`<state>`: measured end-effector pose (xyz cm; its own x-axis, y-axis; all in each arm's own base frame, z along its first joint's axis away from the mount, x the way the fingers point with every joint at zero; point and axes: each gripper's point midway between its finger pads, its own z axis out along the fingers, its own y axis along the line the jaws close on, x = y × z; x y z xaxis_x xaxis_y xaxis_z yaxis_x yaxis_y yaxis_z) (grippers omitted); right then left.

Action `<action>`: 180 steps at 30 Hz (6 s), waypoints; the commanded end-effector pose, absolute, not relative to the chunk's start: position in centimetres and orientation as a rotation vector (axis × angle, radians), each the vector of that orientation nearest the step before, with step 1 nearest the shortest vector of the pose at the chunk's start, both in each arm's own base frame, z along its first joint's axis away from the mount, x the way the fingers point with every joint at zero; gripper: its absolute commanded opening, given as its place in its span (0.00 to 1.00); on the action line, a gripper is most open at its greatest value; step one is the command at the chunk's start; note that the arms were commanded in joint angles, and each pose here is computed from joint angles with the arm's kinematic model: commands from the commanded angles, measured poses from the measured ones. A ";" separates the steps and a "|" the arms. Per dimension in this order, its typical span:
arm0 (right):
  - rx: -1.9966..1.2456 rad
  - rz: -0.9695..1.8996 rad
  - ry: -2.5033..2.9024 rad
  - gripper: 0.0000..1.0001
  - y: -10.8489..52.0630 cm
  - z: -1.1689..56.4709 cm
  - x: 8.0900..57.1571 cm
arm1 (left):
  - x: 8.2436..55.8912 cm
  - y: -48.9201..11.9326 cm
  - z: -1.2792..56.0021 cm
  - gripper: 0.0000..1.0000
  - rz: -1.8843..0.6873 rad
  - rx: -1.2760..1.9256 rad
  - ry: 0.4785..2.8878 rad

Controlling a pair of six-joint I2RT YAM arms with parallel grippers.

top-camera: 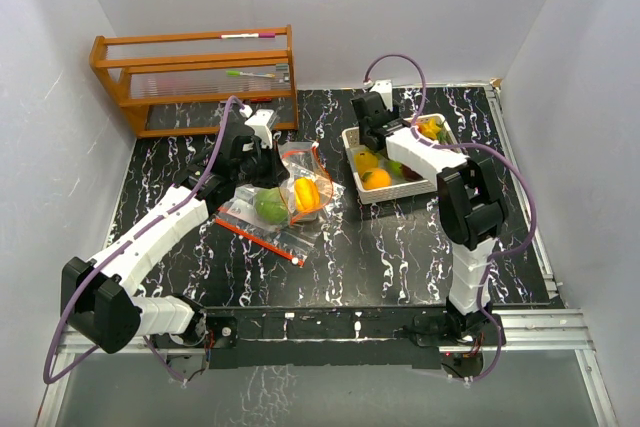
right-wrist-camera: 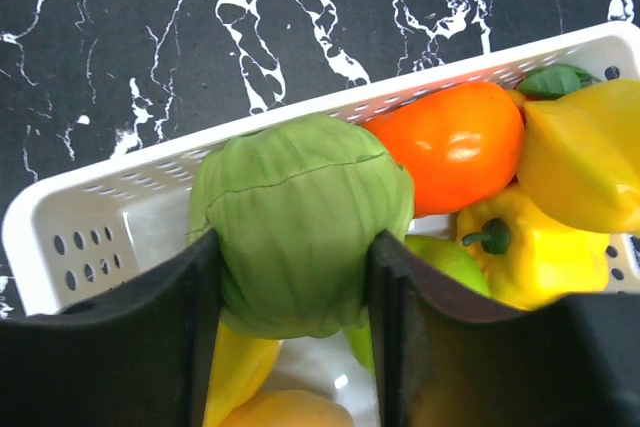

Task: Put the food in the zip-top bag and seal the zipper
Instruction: Pick up the fake vegetable from the bin, then place the fake vegetable in the zipper food storage bag, then pick up the fake fruit from the bin.

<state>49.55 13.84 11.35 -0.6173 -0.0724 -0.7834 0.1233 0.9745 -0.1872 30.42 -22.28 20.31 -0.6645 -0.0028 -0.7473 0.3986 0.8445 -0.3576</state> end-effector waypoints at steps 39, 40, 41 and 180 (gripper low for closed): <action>-0.604 1.230 1.585 0.14 27.2 34.7 26.5 | 30.5 -22.7 21.8 0.00 -0.675 0.298 2.202; -0.621 1.252 1.578 0.14 27.6 34.6 26.1 | 30.5 -22.8 21.8 0.00 -0.678 0.297 2.202; -0.632 1.273 1.573 0.14 27.9 34.4 25.7 | 30.5 -22.7 21.8 0.00 -0.679 0.296 2.202; 0.379 -0.267 2.042 0.64 0.3 13.5 53.2 | 32.0 -22.2 22.9 0.00 -0.590 0.329 2.171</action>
<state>51.42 0.97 10.94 -0.5306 0.1560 -0.8332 0.3465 0.9370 -0.0452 31.63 -22.31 22.47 -0.6304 0.0237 -0.7759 0.4193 0.8516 -0.3147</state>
